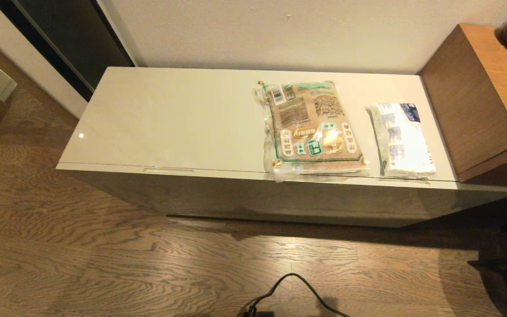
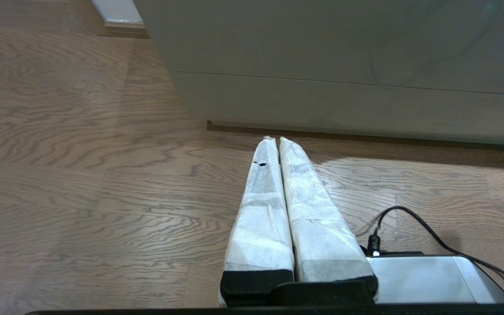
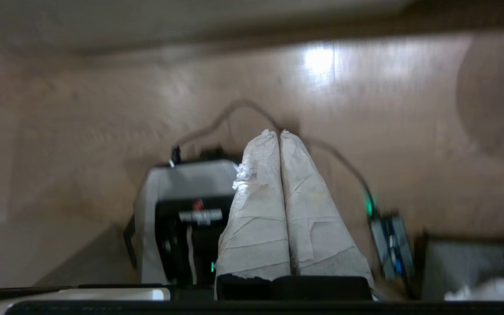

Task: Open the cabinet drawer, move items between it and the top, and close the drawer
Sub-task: Open the drawer

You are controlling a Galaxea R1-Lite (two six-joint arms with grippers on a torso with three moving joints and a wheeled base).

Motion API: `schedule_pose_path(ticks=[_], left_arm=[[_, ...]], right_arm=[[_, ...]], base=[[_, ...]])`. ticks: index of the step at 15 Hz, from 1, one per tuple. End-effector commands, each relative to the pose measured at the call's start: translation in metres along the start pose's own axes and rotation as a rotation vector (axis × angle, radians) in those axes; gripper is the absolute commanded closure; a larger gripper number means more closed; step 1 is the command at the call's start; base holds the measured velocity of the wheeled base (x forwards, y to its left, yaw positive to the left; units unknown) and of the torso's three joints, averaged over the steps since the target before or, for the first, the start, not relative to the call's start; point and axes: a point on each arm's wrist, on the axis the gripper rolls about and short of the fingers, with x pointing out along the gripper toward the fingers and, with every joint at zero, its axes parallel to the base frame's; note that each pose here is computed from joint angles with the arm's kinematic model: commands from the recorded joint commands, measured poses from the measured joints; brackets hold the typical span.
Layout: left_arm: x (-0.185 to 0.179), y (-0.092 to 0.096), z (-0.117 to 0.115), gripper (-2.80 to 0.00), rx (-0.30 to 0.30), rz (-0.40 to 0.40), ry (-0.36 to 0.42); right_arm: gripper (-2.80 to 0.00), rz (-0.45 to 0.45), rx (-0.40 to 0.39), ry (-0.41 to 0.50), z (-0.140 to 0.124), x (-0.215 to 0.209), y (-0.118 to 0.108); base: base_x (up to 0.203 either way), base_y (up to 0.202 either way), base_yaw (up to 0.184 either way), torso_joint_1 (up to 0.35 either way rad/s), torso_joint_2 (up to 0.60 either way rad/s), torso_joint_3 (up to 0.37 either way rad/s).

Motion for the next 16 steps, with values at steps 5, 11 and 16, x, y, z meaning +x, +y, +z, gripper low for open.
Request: schedule_pose_path(ticks=[5, 11, 16], left_arm=[[0.000, 0.000, 0.000, 0.00, 0.000, 0.001, 0.001], [0.000, 0.000, 0.000, 0.00, 0.002, 0.001, 0.000], [0.000, 0.000, 0.000, 0.00, 0.002, 0.001, 0.000]], right_arm=[[0.00, -0.036, 0.085, 0.334, 0.033, 0.166, 0.005], [0.00, -0.102, 0.167, 0.237, 0.058, 0.233, 0.013], [0.00, -0.121, 0.183, 0.189, 0.076, 0.245, 0.018]], base=[[0.000, 0.000, 0.000, 0.000, 0.00, 0.000], [0.000, 0.000, 0.000, 0.000, 0.00, 0.000], [0.000, 0.000, 0.000, 0.000, 0.00, 0.000]])
